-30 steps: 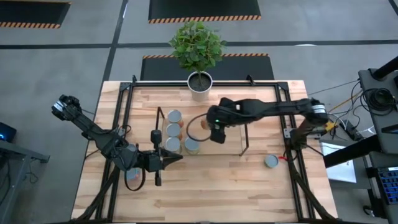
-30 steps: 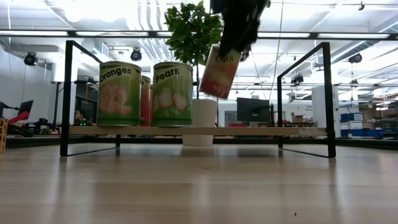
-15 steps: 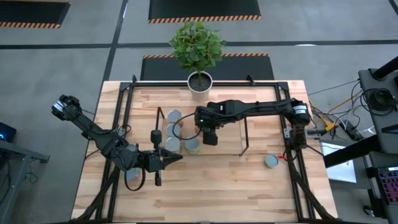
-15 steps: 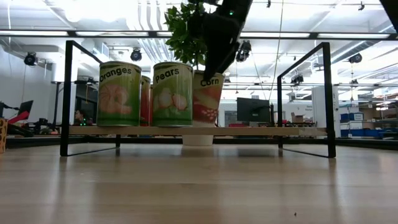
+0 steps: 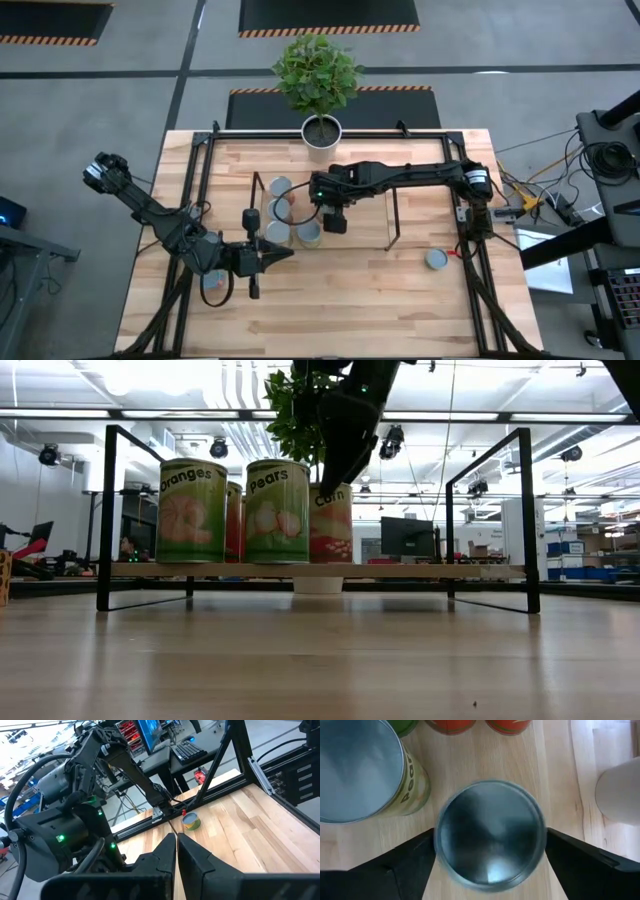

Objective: Pick and place cans onto a shelf
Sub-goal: Put the canned corn on the shelf

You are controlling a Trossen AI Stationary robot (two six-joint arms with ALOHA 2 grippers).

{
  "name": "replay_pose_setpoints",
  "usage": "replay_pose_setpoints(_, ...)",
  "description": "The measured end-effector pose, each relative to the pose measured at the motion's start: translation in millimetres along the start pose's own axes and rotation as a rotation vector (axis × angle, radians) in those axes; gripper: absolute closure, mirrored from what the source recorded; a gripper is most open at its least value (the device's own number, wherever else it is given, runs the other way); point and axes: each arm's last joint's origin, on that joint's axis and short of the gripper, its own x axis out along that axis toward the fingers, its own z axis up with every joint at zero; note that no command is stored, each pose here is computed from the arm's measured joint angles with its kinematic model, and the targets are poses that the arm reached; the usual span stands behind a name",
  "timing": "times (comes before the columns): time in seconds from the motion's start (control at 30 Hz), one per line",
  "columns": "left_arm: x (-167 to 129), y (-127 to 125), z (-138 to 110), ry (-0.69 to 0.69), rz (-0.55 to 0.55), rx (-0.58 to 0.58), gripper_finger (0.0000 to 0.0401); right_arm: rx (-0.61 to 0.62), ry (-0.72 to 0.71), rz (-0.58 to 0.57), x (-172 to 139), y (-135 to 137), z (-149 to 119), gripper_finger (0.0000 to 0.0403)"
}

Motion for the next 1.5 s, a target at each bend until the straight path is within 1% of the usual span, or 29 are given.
replay_pose_setpoints(0.1,0,0,0,0.000,0.000,0.000,0.0401,-0.003,-0.001,0.000,0,0,0,0.0051)
replay_pose_setpoints(0.27,0,0,0,0.000,0.000,0.000,0.0401,0.000,-0.003,0.000,-4,0,0,0.0051)
replay_pose_setpoints(0.47,0,0,0,0.000,0.000,0.000,0.0401,0.003,-0.017,0.000,-34,-3,7,0.0052)
replay_pose_setpoints(0.6,0,0,0,-0.001,0.000,0.007,0.0401,-0.007,0.007,-0.007,-52,-5,7,0.0068)
replay_pose_setpoints(0.7,0,0,0,0.000,0.000,0.007,0.0401,-0.010,0.038,-0.008,-62,-6,3,0.0099)
replay_pose_setpoints(0.8,0,0,0,0.000,0.000,0.008,0.0401,-0.007,0.066,-0.010,-59,-8,-4,0.0149)
replay_pose_setpoints(1.0,0,0,0,-0.001,0.000,0.007,0.0401,0.004,0.156,-0.029,-30,-12,-20,0.0268)
replay_pose_setpoints(1.1,0,0,0,-0.001,0.000,0.008,0.0401,0.004,0.160,-0.045,-13,-16,-26,0.0321)
replay_pose_setpoints(1.2,0,1,1,-0.002,0.001,0.006,0.0401,0.007,0.144,-0.049,-2,-20,-29,0.0365)
replay_pose_setpoints(1.27,0,1,2,-0.005,0.002,0.004,0.0401,0.011,0.138,-0.051,2,-22,-30,0.0386)
replay_pose_setpoints(1.3,0,1,2,-0.005,0.002,0.003,0.0401,0.009,0.131,-0.051,4,-22,-30,0.0389)
replay_pose_setpoints(1.43,0,1,2,-0.005,0.002,0.003,0.0401,0.006,0.074,-0.038,8,-20,-26,0.0390)
replay_pose_setpoints(1.5,0,1,2,-0.005,0.002,0.003,0.0401,0.007,0.022,-0.002,10,-19,-22,0.0390)
